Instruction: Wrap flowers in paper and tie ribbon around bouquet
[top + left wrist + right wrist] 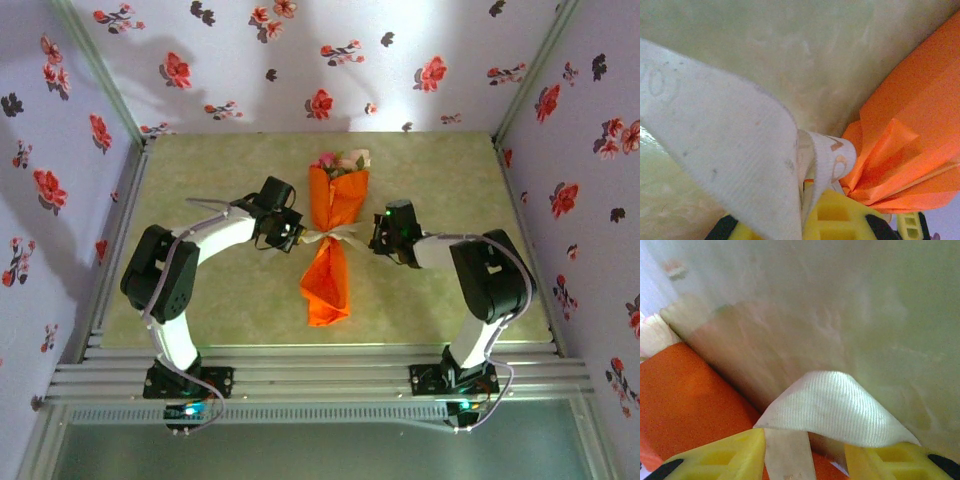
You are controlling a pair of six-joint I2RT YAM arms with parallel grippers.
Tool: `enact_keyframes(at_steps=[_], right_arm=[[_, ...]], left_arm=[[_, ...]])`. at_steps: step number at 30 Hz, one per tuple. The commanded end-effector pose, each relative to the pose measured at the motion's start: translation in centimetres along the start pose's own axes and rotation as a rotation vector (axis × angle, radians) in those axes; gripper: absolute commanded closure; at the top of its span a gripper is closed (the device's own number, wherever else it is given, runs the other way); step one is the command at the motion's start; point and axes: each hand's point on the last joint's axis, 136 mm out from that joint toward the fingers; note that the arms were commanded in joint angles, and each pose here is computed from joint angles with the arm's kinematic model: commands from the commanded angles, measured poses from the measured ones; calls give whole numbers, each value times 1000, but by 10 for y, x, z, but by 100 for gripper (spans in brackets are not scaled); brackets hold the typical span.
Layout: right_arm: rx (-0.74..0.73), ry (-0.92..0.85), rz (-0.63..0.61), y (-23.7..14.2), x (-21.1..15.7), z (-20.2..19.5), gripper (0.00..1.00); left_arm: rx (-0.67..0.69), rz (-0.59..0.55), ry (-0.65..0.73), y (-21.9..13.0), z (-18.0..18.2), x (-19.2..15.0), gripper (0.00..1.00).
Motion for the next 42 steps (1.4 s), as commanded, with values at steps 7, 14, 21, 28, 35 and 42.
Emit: enact_keyframes(at_steps=[7, 14, 21, 28, 35, 42], right_arm=[[57, 2, 70, 8, -34, 16, 46], [54, -10, 80, 13, -44, 16, 45], [79, 24, 58, 24, -35, 15, 85], [85, 7, -27, 1, -14, 22, 100], [94, 47, -96, -12, 22, 25, 100], [96, 71, -160, -22, 51, 28, 100]], left_arm=[[-19, 7, 19, -6, -6, -3, 100], [-20, 7, 19, -5, -7, -3, 100], [-23, 7, 17, -5, -8, -3, 100], [-10, 2, 16, -6, -1, -2, 100], [-1, -16, 3, -8, 7, 5, 100], [9, -18, -9, -8, 12, 7, 100]])
Point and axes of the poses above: each hand's point on the last joint's axis, 136 mm out from that joint toward the fingers, its own y axis out along the fingers, its own z axis along the line the jaws close on, x = y × z, and after that the axes turned 6 degrees about y, right-handed
